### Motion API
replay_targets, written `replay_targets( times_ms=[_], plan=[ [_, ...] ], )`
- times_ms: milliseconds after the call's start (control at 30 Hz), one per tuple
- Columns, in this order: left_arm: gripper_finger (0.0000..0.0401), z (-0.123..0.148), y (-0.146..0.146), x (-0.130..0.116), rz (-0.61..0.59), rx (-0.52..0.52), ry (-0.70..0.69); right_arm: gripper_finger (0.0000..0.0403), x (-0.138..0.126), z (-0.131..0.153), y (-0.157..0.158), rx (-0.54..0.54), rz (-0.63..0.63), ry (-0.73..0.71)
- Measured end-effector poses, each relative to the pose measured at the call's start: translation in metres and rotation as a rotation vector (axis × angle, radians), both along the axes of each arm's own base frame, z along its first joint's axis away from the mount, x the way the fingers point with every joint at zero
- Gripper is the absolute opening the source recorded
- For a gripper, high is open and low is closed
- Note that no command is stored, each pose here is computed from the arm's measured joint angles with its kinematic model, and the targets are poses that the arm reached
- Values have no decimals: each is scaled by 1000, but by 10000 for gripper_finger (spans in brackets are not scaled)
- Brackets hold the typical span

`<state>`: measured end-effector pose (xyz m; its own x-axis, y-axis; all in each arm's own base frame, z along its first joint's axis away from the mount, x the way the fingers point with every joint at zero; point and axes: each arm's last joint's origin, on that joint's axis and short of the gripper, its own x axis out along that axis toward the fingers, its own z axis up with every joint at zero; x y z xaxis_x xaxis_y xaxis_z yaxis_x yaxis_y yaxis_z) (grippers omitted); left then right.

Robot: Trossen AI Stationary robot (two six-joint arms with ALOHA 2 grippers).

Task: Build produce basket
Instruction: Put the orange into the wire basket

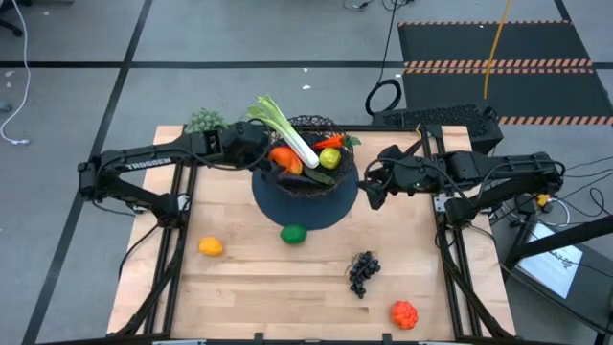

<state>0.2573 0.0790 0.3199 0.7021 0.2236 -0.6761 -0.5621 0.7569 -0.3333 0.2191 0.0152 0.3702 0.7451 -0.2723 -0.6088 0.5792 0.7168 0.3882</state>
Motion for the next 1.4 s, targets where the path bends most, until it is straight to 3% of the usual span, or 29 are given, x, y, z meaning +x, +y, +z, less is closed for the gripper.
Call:
replay_targets(
  times_ms=[267,500,767,1033,1167,1400],
  plan=[
    [335,-14,6,5,29,-34,69,200,-2,-3,-3,8,-22,31],
    [335,-18,24,37,-26,57,-92,200,-8,-9,-12,-23,-42,135],
    [335,-38,66,67,20,146,-177,200,-15,-11,-17,-49,-63,193],
    [335,-52,112,93,16,237,-85,200,-16,-12,-26,-107,-58,234],
    [335,-72,130,100,29,218,15,200,-19,-13,-26,-97,-62,254],
    [337,-82,138,96,55,228,109,200,-26,-9,-25,-51,-70,229]
  ],
)
